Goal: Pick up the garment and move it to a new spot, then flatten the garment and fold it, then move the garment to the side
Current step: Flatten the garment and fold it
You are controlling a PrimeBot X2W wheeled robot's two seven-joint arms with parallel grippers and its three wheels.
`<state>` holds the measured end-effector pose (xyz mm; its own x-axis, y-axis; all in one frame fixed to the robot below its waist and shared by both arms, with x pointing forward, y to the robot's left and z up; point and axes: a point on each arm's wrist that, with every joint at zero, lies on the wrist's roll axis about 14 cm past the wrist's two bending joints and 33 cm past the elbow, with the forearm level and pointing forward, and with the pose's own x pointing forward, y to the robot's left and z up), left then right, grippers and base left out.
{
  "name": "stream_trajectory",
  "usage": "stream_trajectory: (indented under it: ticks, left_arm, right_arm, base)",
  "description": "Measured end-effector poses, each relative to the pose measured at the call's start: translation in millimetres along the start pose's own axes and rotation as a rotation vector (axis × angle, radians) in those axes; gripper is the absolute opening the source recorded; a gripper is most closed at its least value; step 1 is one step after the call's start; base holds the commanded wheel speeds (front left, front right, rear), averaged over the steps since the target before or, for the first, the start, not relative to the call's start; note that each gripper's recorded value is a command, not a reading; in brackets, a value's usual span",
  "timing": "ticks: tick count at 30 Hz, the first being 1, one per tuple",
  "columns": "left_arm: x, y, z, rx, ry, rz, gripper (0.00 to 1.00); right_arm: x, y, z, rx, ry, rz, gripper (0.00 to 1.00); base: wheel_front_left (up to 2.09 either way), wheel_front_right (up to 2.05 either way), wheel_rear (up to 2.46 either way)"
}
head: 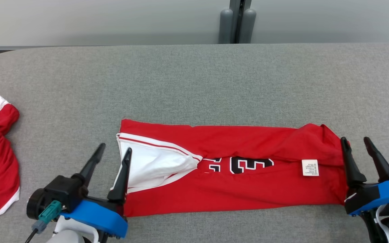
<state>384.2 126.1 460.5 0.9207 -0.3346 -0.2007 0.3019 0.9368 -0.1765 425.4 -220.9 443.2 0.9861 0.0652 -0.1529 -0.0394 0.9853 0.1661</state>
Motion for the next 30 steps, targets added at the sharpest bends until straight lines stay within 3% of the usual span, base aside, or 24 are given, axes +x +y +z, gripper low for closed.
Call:
stream_trajectory:
  ticks: [7,12,27,28,29,30]
  left_arm:
    - [-7.4,31.7,34.6,0.054,-0.169,0.172,1.00]
    - [-18.7,55.0,47.1,0.058,-0.248,0.297,1.00]
    - [-43.8,96.4,35.4,0.049,-0.276,0.483,1.00]
    - [-44.2,97.8,34.6,0.053,-0.274,0.489,1.00]
    - [-44.7,99.0,32.5,0.055,-0.269,0.494,1.00]
    - [-45.3,100.4,30.3,0.059,-0.263,0.501,1.00]
  right_arm:
    - [4.7,-10.0,-0.9,-0.031,0.042,-0.025,1.00]
    - [6.7,-15.9,-23.7,-0.032,0.136,-0.056,1.00]
    - [-6.4,-4.9,-81.5,0.010,0.338,-0.055,1.00]
    - [-6.4,-2.5,-83.2,0.018,0.344,-0.051,0.46]
    - [-6.0,-1.7,-83.5,0.023,0.345,-0.049,0.13]
    - [-5.5,-0.2,-83.6,0.026,0.344,-0.046,0.00]
  base:
    - [0.00,0.00,0.00]
    - [0.00,0.00,0.00]
    - [0.00,0.00,0.00]
    - [0.00,0.00,0.00]
    - [0.00,0.00,0.00]
    - [0.00,0.00,0.00]
